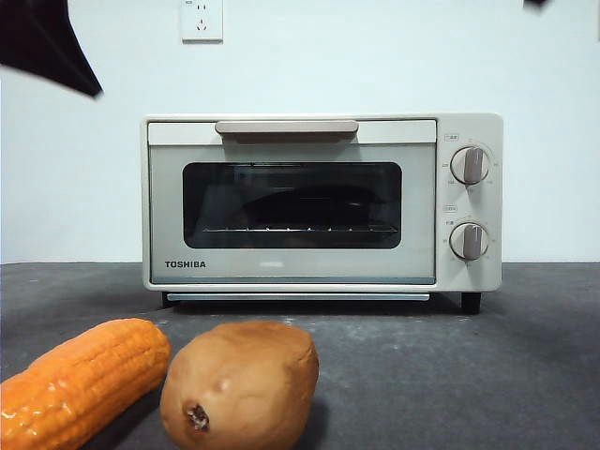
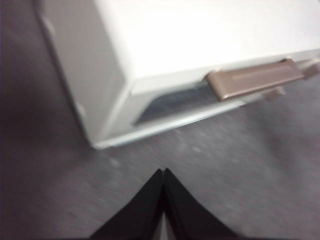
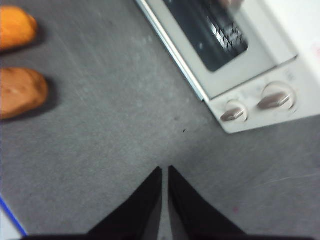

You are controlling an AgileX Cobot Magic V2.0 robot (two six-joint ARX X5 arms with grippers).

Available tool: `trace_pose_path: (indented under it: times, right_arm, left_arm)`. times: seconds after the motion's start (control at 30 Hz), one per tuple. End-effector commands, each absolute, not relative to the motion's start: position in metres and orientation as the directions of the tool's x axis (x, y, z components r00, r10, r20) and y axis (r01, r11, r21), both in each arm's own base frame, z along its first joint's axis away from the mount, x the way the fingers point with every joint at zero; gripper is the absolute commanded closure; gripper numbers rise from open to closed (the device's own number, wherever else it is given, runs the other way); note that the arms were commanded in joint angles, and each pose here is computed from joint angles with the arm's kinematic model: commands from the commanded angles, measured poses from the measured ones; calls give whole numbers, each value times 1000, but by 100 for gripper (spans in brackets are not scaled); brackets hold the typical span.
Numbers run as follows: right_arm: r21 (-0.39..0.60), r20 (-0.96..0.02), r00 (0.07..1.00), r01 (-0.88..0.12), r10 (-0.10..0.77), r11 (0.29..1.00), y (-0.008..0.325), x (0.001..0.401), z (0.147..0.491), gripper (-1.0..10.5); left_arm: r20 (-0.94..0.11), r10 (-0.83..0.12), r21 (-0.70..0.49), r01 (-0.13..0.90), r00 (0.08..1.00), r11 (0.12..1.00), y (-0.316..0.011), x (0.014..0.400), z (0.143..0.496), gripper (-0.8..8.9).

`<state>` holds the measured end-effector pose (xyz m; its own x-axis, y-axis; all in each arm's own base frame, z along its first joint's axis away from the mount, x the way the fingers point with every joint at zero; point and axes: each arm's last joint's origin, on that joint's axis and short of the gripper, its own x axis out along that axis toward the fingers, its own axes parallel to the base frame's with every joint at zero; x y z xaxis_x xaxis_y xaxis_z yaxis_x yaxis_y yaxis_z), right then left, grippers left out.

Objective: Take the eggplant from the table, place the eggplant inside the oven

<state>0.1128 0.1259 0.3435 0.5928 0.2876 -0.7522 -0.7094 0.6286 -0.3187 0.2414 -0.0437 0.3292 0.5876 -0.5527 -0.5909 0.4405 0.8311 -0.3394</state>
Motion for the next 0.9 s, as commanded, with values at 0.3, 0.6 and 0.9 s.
trace_pose_path:
  times: [0.3, 0.6, 0.9]
  right_arm:
    - [-40, -474, 769, -504, 428, 862, 96, 146, 296, 943]
    - [22, -266, 862, -442, 431, 897, 78, 130, 255, 943]
    - [16, -257, 864, -444, 432, 896, 77, 130, 253, 943]
  left_arm:
    - [-412, -420, -114, 412, 809, 904, -49, 161, 325, 809]
    - [-373, -364, -118, 346, 853, 931, -50, 132, 260, 809]
    - [-385, -369, -170, 327, 846, 929, -51, 130, 255, 809]
